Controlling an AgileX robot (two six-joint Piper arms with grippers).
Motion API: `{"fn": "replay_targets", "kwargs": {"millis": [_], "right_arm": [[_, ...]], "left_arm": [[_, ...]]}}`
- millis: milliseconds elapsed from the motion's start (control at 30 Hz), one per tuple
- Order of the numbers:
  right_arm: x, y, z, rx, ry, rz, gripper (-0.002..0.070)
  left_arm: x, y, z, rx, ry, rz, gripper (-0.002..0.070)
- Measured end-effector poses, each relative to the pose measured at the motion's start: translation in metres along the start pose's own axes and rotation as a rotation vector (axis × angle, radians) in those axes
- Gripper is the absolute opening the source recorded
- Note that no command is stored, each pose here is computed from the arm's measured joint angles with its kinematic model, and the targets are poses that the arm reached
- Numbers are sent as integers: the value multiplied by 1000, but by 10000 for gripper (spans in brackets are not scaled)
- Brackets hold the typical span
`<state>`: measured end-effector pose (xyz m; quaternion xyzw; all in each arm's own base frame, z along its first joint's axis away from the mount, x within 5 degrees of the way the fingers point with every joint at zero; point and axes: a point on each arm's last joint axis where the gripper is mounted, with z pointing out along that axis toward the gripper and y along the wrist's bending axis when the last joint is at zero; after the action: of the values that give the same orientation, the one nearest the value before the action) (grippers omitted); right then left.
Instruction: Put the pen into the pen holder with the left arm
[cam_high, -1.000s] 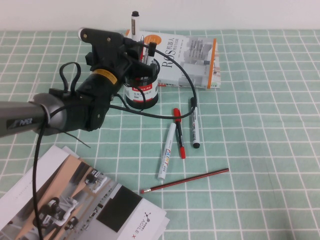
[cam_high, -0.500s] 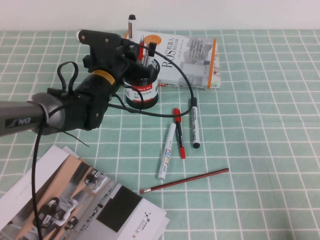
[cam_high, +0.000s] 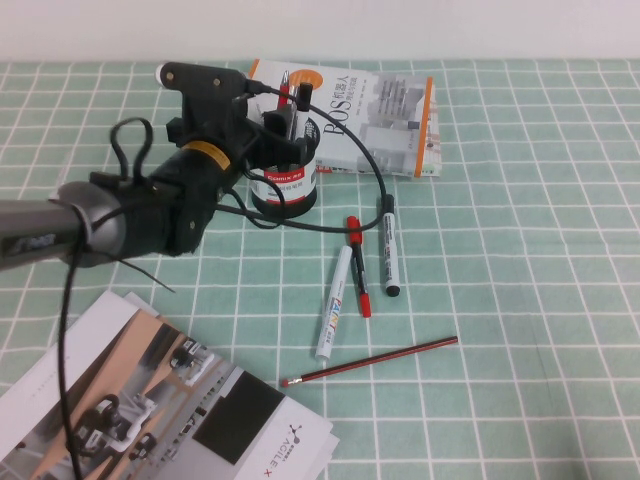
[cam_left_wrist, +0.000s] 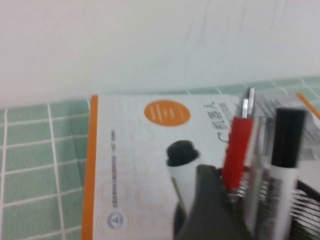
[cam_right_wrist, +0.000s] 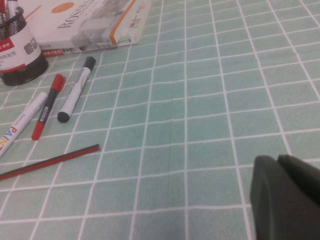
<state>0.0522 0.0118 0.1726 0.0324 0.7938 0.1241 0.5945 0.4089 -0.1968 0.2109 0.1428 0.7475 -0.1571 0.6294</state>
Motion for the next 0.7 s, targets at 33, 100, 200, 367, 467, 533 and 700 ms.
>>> {"fn": "replay_targets", "kwargs": {"millis": [33,100,200,367,467,533,700], "right_arm": [[0,0,0,0,0,0,-20],[0,0,0,0,0,0,-20],[0,0,0,0,0,0,-20],[0,0,0,0,0,0,-20],[0,0,0,0,0,0,-20],[0,0,0,0,0,0,-20],[0,0,0,0,0,0,-20]], "left_arm": [[-4,-1,-2,2,14,2,391],[-18,-6,-14,12,38,15,318],[-49,-13,-44,29,9,57,137],[-85,-15,-103,39,-72,82,16],[-93,-14,-140,41,-87,81,4],[-93,-13,-166,41,-87,81,2],[-73,-9,-220,43,-49,46,0]]}}
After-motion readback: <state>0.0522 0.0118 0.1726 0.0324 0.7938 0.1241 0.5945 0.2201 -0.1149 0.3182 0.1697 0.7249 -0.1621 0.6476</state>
